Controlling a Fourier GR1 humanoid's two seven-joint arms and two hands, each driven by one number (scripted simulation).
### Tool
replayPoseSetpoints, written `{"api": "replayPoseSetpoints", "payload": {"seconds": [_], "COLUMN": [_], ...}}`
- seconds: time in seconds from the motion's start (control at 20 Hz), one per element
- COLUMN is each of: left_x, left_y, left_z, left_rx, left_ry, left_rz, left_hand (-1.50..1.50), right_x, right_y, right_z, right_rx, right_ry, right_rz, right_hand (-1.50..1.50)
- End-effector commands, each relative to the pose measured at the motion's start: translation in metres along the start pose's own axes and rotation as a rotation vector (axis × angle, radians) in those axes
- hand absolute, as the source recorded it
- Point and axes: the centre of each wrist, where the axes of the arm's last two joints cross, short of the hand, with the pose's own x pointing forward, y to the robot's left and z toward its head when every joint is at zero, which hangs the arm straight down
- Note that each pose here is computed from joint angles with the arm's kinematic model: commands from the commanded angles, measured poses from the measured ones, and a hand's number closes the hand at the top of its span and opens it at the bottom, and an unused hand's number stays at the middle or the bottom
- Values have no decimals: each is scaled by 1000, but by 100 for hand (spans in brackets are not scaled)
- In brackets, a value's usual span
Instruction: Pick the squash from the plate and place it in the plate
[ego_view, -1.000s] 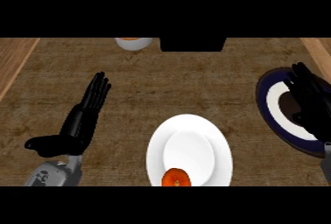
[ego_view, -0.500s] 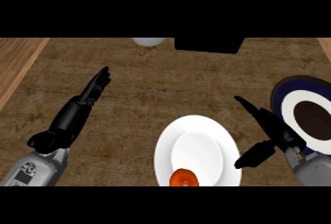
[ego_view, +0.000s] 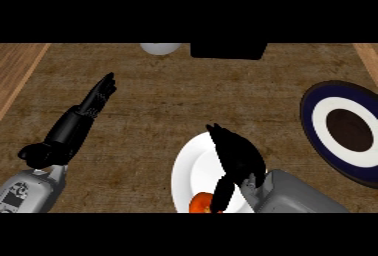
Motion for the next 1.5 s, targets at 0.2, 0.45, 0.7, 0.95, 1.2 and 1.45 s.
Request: {"api": "replayPoseSetpoints", "payload": {"seconds": [0.2, 0.45, 0.7, 0.95, 1.2, 1.45], "left_x": [-4, -11, 6, 8, 4, -19], "left_y": [15, 8, 24, 28, 11, 7], "left_z": [11, 10, 10, 11, 9, 22], "left_rx": [9, 27, 29, 39, 32, 58], "left_ry": [10, 20, 17, 23, 11, 40], "left_rz": [-26, -2, -6, -17, -6, -13], "left_hand": [0, 0, 0, 0, 0, 0], "right_x": [63, 66, 56, 60, 61, 61], "right_y": [13, -1, -8, -35, -25, -5], "right_z": [0, -17, -33, -35, -33, -35], "right_rx": [233, 281, 283, 282, 358, 400], "right_ry": [238, 283, 362, 357, 346, 363], "right_rz": [5, 71, 50, 21, 18, 54], "right_hand": [-150, -150, -150, -150, -150, -150]}}
